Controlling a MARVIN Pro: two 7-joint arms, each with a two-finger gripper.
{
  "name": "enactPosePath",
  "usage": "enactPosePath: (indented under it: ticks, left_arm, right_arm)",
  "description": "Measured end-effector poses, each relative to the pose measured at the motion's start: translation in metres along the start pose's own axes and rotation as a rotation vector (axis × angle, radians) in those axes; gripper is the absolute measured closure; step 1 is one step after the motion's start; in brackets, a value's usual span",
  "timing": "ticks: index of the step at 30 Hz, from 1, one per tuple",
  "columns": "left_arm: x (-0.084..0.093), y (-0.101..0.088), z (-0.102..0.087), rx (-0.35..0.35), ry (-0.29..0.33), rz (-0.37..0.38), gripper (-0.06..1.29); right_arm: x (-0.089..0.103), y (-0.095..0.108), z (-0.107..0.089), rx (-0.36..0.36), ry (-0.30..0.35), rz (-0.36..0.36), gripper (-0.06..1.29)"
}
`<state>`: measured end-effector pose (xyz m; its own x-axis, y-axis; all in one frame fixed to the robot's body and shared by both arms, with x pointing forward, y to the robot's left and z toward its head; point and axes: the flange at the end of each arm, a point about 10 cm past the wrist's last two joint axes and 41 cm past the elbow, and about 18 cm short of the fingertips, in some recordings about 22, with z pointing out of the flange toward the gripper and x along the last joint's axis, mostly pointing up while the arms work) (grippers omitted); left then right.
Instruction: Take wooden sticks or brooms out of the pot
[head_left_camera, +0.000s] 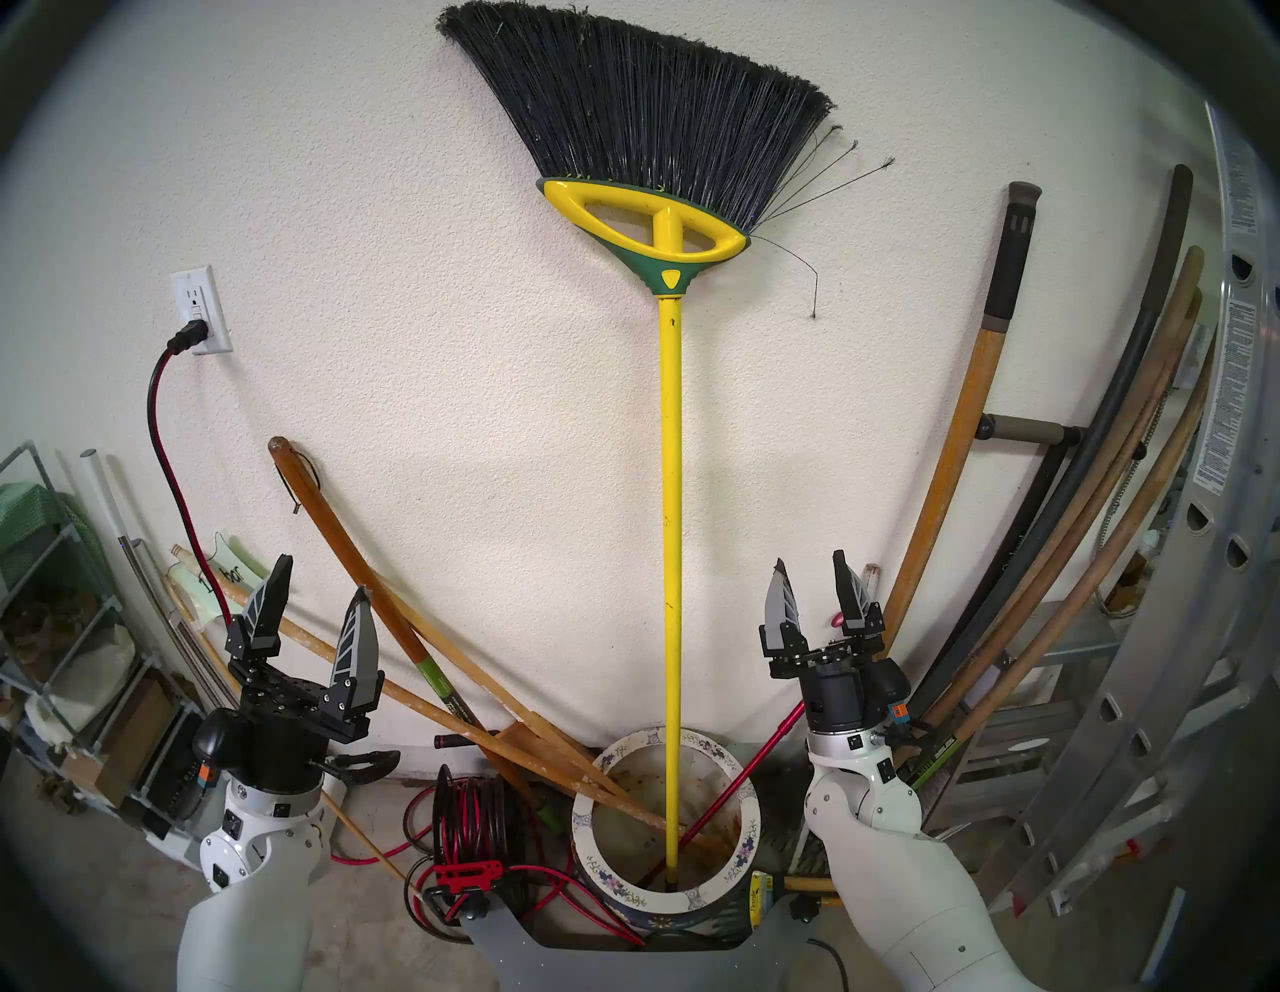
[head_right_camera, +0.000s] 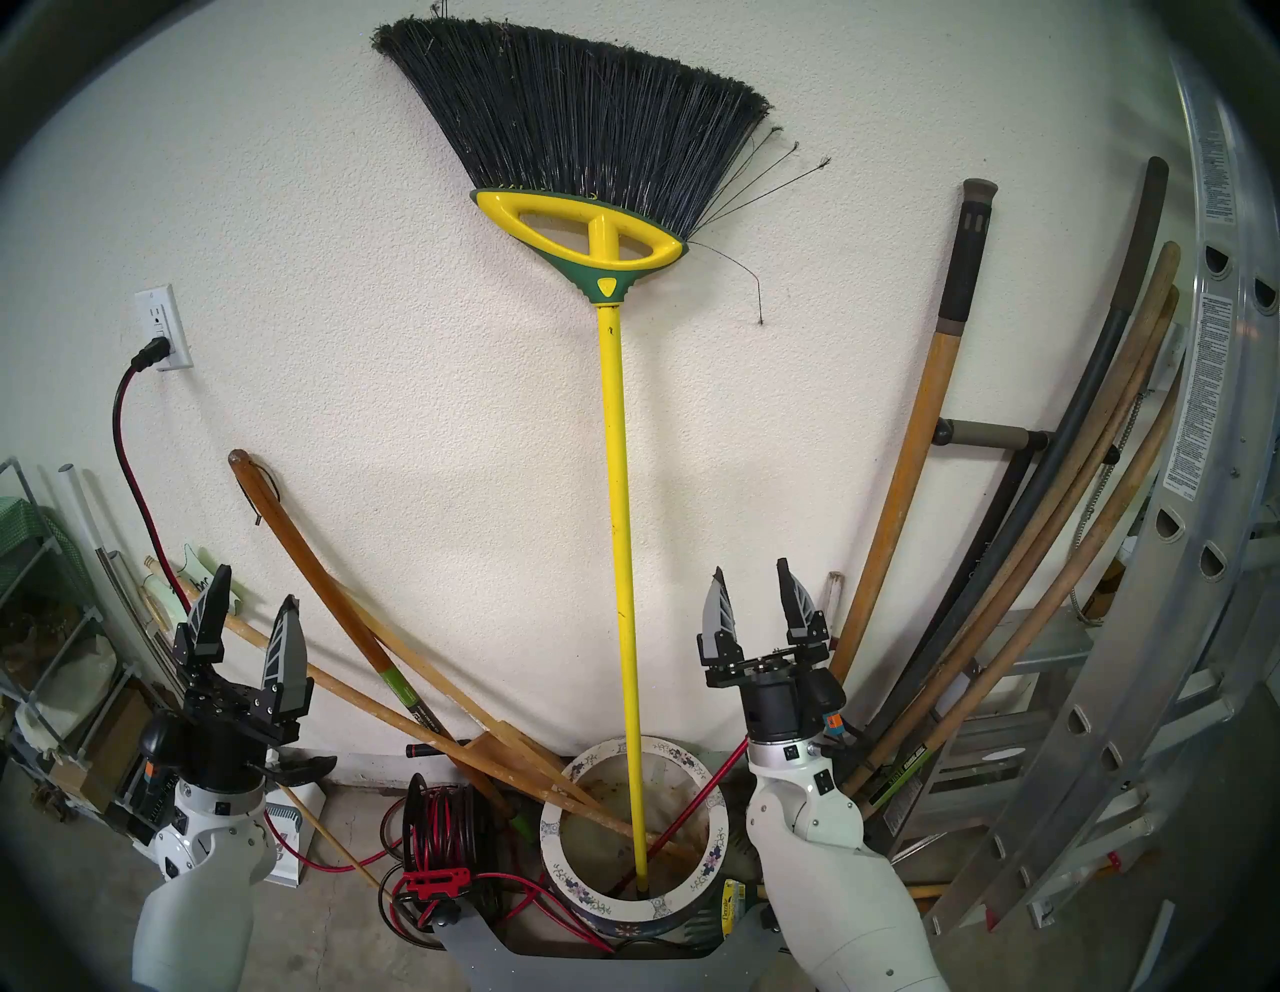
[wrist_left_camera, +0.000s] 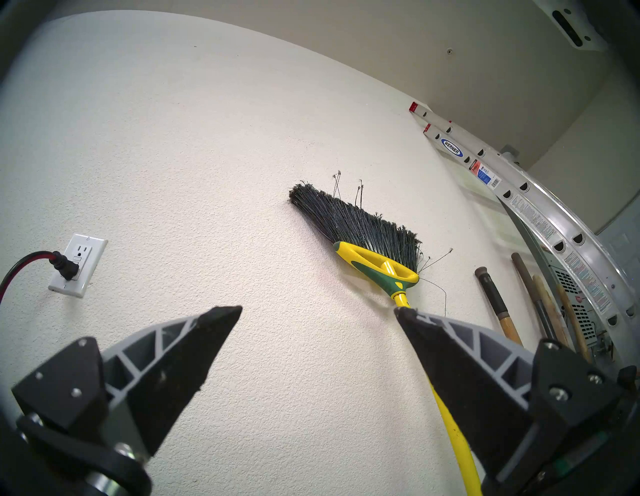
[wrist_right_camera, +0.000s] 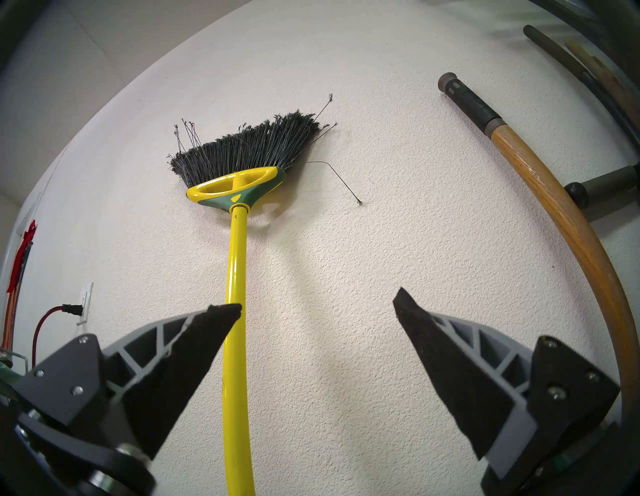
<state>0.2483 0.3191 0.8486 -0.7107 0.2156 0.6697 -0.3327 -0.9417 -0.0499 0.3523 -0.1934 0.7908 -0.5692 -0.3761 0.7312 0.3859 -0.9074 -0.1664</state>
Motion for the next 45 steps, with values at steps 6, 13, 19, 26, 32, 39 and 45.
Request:
enactPosePath:
  ticks: [6, 13, 19, 26, 32, 39, 45]
  left_arm:
    - [0.000, 0.000, 0.000, 0.000, 0.000, 0.000, -0.03]
    - [-0.012, 0.001, -0.005, -0.020, -0.050, -0.025, -0.03]
    - [-0.050, 0.010, -0.015, -0.064, -0.191, -0.109, -0.03]
    - [-0.093, 0.020, -0.022, -0.114, -0.330, -0.189, -0.03]
    - [-0.122, 0.026, -0.023, -0.135, -0.419, -0.254, -0.03]
    - [-0.155, 0.037, -0.025, -0.138, -0.527, -0.320, -0.03]
    - [-0.182, 0.053, -0.025, -0.132, -0.603, -0.377, -0.03]
  right_arm:
    - [0.000, 0.000, 0.000, 0.000, 0.000, 0.000, -0.04]
    - [0.000, 0.000, 0.000, 0.000, 0.000, -0.001, -0.04]
    - [0.000, 0.000, 0.000, 0.001, 0.000, -0.001, -0.04]
    - [0.000, 0.000, 0.000, 0.001, 0.001, -0.001, -0.04]
    - [0.000, 0.000, 0.000, 0.001, 0.001, -0.001, -0.04]
    - [0.000, 0.000, 0.000, 0.001, 0.001, -0.002, -0.04]
    - [0.000, 0.000, 0.000, 0.001, 0.001, -0.002, -0.04]
